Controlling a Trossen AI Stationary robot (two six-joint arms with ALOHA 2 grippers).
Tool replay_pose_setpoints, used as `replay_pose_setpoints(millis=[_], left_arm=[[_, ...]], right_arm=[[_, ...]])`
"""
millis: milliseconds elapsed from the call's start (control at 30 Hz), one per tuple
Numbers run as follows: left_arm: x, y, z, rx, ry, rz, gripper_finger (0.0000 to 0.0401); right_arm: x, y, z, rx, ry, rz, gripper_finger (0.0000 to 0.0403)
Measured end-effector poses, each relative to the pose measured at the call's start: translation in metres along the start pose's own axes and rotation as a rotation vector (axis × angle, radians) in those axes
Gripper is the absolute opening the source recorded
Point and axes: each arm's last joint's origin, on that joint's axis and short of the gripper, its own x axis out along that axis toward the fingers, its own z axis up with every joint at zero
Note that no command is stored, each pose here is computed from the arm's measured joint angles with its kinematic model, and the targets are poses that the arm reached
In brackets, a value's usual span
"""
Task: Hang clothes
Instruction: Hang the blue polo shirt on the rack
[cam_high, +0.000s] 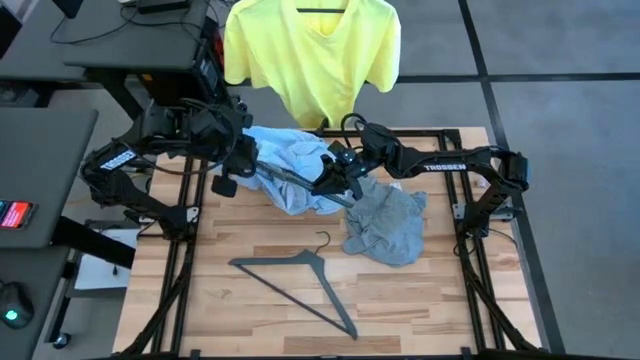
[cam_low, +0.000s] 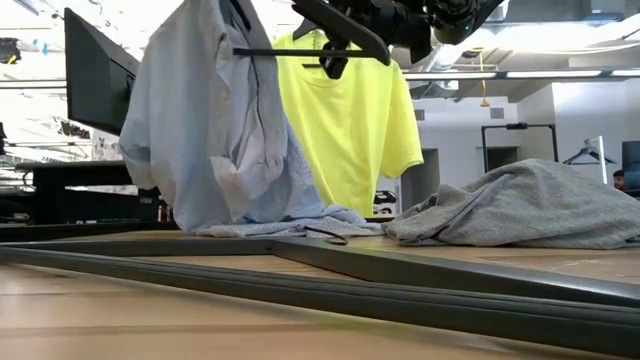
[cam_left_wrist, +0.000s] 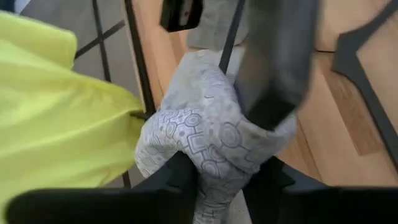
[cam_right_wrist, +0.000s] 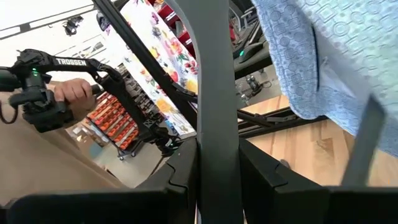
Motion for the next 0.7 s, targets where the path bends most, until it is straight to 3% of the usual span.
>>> replay_pose_setpoints(millis=[267, 433, 700], left_arm=[[-0.007, -0.002, -0.002, -0.144, 0.001, -0.007, 0.0046], [-0.029, -0.001, -0.009, -0.199, -0.014, 0.008, 0.0046], [-0.054, 0.002, -0.012, -0.266, -0.066, 0.033, 0.0046]], right_arm=[[-0.025, 0.005, 0.013, -0.014, 0.016, -0.093, 0.0158], [-0.064, 0.022, 0.021, -0.074, 0.074, -0.275, 0.0164], [-0.122, 0.075, 0.026, -0.178, 0.115, -0.587, 0.0159]])
